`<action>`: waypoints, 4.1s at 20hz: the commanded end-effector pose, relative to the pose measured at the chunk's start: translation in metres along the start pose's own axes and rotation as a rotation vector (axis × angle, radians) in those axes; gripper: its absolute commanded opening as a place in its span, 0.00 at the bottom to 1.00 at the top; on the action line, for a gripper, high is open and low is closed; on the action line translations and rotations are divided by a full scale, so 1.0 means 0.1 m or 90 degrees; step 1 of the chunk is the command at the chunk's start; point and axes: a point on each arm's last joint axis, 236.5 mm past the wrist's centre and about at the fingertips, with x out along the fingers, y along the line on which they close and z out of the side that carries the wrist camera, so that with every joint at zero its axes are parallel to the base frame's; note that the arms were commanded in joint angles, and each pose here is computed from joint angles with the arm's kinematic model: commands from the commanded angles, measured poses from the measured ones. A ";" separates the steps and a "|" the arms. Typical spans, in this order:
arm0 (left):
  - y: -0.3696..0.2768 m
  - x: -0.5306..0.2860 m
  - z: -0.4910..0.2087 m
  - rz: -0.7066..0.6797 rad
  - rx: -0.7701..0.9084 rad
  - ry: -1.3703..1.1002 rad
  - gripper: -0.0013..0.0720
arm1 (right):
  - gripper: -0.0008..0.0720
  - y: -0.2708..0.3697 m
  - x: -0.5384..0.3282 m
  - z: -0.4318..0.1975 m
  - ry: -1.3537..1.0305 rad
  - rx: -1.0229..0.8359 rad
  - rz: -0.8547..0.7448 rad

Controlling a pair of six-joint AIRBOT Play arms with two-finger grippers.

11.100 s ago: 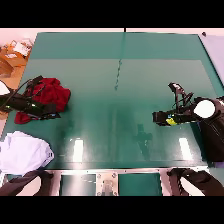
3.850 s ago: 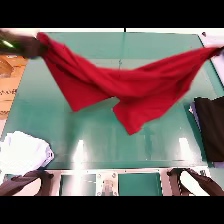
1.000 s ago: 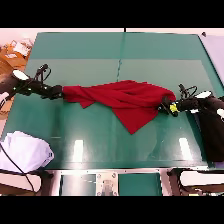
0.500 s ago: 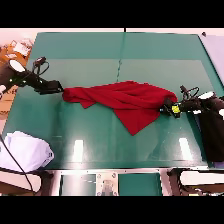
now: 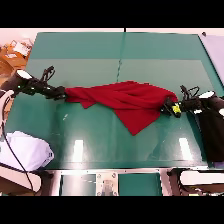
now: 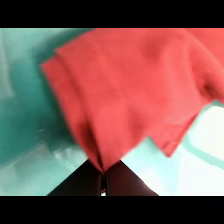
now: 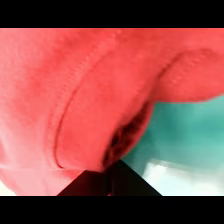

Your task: Fold the shirts.

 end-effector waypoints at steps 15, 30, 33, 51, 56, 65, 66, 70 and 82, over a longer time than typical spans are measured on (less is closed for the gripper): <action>-3.56 -5.62 -0.58 0.188 0.414 -0.888 0.05 | 0.04 3.52 -5.66 -1.31 -0.928 -0.483 0.239; -2.57 -3.76 0.55 0.037 0.290 -0.544 0.05 | 0.04 2.81 -4.61 0.03 -0.772 -0.359 0.138; -1.93 -2.52 0.92 -0.041 0.212 -0.378 0.05 | 0.04 2.22 -3.20 0.81 -0.593 -0.294 0.092; -0.55 -0.72 1.83 -0.046 -0.003 -0.319 0.05 | 0.04 1.49 -1.10 2.59 -0.401 -0.121 0.157; -0.65 -0.89 1.99 -0.050 0.019 -0.359 0.05 | 0.04 1.53 -1.18 2.63 -0.415 -0.126 0.159; -0.33 -0.38 1.23 0.004 0.046 -0.150 0.05 | 0.04 0.91 -0.85 2.16 -0.245 -0.189 0.014; -0.26 -0.29 1.08 0.009 0.044 -0.112 0.05 | 0.04 0.80 -0.86 2.09 -0.221 -0.186 0.000; -0.07 -0.13 0.74 0.036 0.027 -0.035 0.05 | 0.04 0.47 -0.89 1.86 -0.147 -0.159 -0.013; 0.03 0.18 0.63 0.044 0.000 -0.015 0.05 | 0.04 0.06 -0.34 1.41 -0.047 -0.113 -0.024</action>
